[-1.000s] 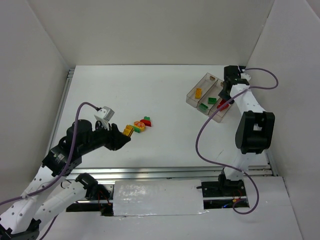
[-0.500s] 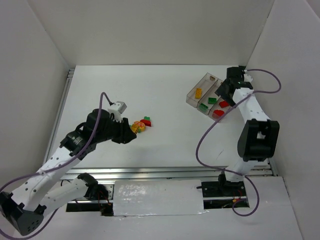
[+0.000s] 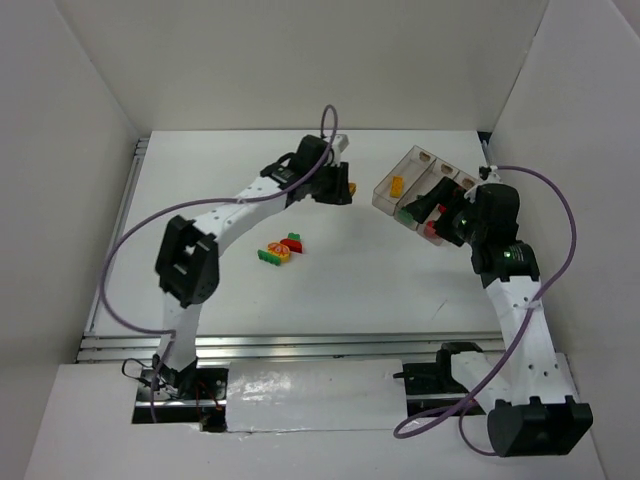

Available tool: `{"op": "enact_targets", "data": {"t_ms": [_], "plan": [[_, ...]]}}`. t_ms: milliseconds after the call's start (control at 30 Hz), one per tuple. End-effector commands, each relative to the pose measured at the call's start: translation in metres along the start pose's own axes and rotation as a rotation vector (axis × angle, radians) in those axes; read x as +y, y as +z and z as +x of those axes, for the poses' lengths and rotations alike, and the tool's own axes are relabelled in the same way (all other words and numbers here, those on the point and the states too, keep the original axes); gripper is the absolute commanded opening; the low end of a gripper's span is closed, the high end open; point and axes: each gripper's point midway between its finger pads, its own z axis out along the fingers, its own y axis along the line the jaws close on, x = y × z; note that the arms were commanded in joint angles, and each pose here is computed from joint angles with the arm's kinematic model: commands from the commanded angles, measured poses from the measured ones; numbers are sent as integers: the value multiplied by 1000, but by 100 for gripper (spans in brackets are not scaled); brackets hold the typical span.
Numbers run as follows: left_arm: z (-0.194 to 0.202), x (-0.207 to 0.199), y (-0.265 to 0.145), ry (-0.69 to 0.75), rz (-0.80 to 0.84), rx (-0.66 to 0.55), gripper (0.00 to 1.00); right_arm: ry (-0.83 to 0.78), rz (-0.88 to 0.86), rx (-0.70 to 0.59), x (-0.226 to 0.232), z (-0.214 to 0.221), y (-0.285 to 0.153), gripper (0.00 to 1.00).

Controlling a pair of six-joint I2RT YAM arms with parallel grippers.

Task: Sort the legos into containers by color

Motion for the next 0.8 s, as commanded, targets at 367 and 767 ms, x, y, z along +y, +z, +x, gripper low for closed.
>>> {"op": "enact_targets", "data": {"t_ms": [367, 767], "plan": [[-87, -84, 114, 152, 224, -339, 8, 22, -250, -44, 42, 25, -65, 100], [-106, -94, 155, 193, 280, -540, 30, 15, -298, -84, 46, 36, -93, 100]]}}
